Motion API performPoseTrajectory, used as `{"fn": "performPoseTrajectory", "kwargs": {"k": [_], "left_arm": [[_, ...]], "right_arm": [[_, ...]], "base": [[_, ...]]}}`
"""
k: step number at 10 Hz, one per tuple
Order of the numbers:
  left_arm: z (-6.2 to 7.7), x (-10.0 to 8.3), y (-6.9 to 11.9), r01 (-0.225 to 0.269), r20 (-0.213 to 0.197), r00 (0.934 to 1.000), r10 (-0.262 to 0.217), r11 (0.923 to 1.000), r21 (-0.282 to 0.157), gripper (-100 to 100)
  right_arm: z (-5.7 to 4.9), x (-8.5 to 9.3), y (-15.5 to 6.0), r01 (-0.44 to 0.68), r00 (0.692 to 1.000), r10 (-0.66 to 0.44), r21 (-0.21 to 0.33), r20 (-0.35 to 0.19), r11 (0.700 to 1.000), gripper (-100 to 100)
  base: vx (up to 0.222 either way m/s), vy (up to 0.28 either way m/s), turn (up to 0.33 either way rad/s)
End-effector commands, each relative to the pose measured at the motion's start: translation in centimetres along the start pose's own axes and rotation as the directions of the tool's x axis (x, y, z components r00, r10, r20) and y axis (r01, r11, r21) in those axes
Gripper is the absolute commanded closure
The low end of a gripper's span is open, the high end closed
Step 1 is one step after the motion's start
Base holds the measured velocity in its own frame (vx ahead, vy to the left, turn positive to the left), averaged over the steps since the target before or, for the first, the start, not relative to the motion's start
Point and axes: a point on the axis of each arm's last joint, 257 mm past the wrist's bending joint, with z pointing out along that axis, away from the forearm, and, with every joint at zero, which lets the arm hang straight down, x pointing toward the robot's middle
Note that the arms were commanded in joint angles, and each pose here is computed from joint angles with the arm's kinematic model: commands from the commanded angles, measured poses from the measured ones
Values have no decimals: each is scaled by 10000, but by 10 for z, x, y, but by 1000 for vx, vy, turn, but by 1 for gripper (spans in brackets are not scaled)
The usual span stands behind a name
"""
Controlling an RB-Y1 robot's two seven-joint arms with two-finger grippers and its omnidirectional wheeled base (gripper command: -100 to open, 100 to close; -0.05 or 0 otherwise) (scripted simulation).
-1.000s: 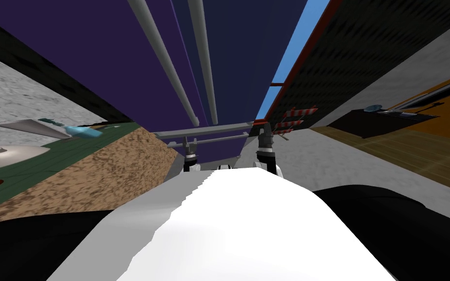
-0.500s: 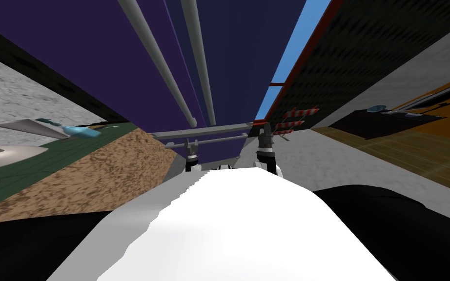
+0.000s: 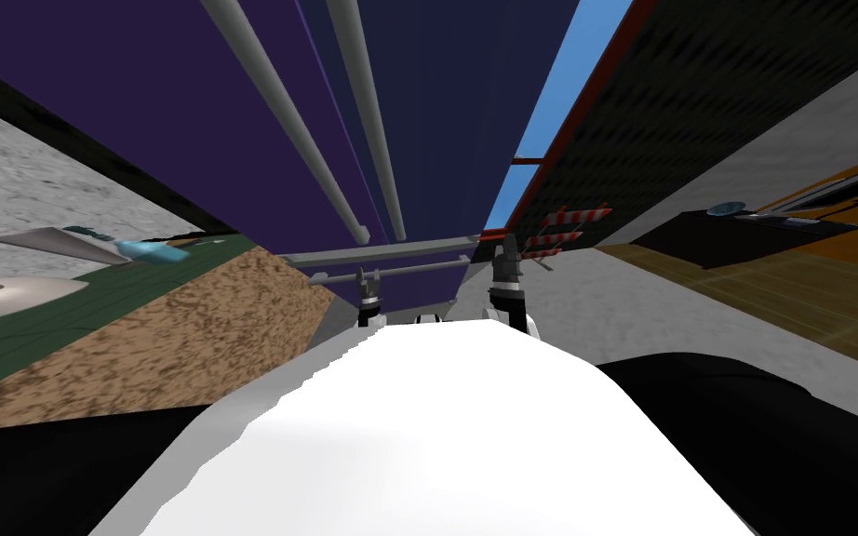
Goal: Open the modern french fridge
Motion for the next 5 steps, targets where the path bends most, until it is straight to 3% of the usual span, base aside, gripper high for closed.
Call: {"fn": "performPoseTrajectory", "kwargs": {"k": [1,5], "left_arm": [[-8,-4,14,51,120,9999,-49,9998,-175,-100],[-19,-8,31,151,271,9995,-141,9993,-337,-100]], "right_arm": [[0,0,0,0,10000,0,0,0,10000,0],[0,0,0,0,10000,0,0,0,10000,0]], "base": [[23,-41,13],[19,-41,23]]}}
